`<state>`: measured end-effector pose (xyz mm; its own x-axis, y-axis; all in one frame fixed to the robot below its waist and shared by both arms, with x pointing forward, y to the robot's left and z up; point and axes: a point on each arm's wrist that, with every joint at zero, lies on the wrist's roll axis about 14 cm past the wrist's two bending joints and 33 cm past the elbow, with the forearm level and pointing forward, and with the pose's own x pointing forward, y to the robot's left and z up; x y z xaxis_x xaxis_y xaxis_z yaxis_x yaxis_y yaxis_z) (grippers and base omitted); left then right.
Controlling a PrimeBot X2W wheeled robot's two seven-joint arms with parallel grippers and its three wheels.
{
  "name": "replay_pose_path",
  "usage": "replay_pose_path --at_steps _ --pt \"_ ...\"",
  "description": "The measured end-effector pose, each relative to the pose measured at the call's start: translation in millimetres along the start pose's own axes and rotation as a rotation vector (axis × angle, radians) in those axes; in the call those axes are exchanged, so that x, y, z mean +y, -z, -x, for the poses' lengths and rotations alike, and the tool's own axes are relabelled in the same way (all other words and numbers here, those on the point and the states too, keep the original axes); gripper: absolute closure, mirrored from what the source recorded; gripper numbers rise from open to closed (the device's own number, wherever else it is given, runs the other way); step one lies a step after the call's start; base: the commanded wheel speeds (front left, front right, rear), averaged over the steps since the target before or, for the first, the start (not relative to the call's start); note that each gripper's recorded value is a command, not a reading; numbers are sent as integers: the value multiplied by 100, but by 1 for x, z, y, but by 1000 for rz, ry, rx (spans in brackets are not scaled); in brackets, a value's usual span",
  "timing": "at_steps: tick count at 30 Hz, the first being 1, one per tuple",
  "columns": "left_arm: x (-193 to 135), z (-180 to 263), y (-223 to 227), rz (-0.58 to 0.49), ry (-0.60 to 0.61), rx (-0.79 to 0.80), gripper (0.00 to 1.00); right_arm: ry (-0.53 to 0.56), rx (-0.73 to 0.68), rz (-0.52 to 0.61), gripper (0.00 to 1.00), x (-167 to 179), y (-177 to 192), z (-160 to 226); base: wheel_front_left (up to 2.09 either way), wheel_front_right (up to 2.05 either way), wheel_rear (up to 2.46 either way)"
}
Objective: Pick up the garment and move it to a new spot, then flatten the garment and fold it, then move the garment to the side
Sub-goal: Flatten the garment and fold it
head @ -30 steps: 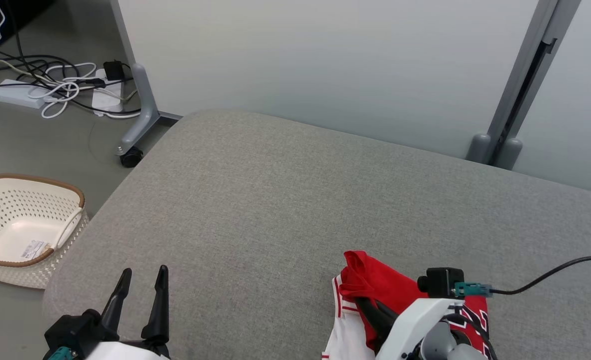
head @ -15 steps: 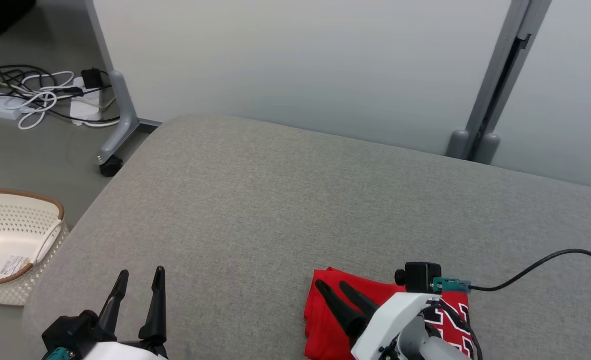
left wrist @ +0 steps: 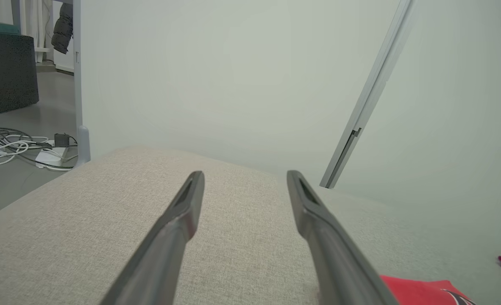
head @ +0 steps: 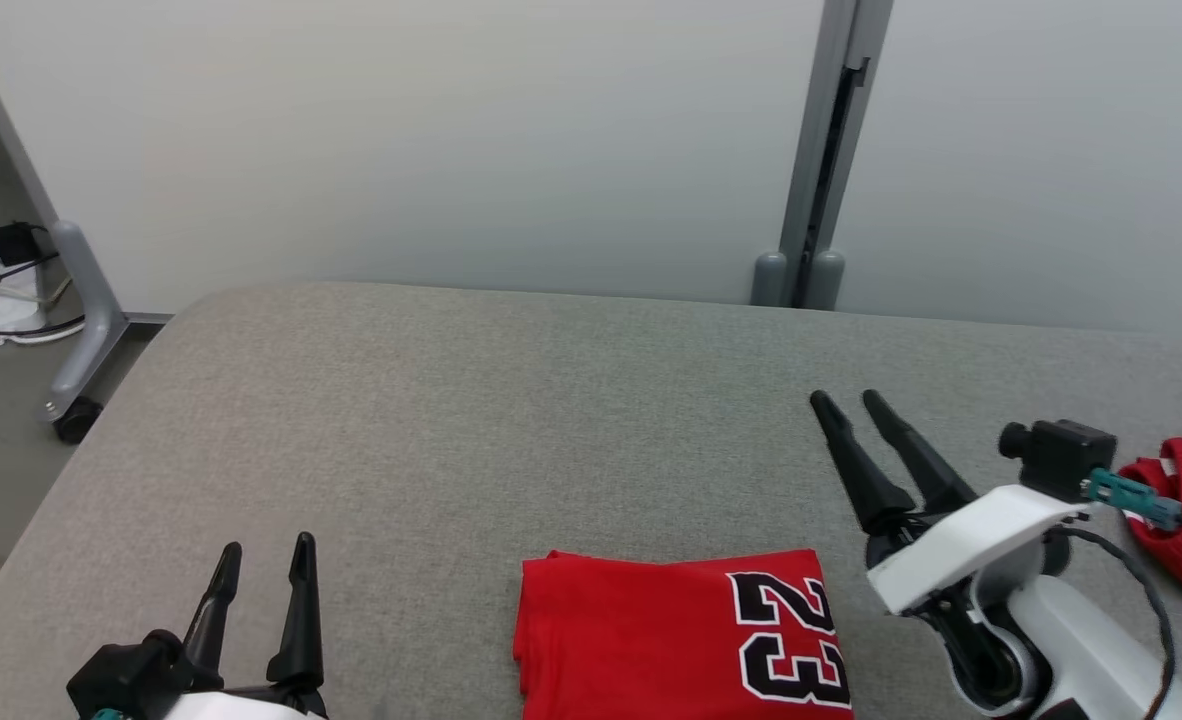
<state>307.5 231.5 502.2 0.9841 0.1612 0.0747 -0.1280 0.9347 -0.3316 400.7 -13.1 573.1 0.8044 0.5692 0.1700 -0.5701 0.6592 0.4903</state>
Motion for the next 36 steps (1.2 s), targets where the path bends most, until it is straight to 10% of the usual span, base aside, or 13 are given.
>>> replay_pose_path --at_steps 19,36 --pt "-15 -13 -20 -45 40 -68 0 341 -117 384 0 -86 -28 102 0 0 0" --pt "-17 -7 -4 -60 51 -28 0 390 -150 434 0 -82 -30 111 0 0 0"
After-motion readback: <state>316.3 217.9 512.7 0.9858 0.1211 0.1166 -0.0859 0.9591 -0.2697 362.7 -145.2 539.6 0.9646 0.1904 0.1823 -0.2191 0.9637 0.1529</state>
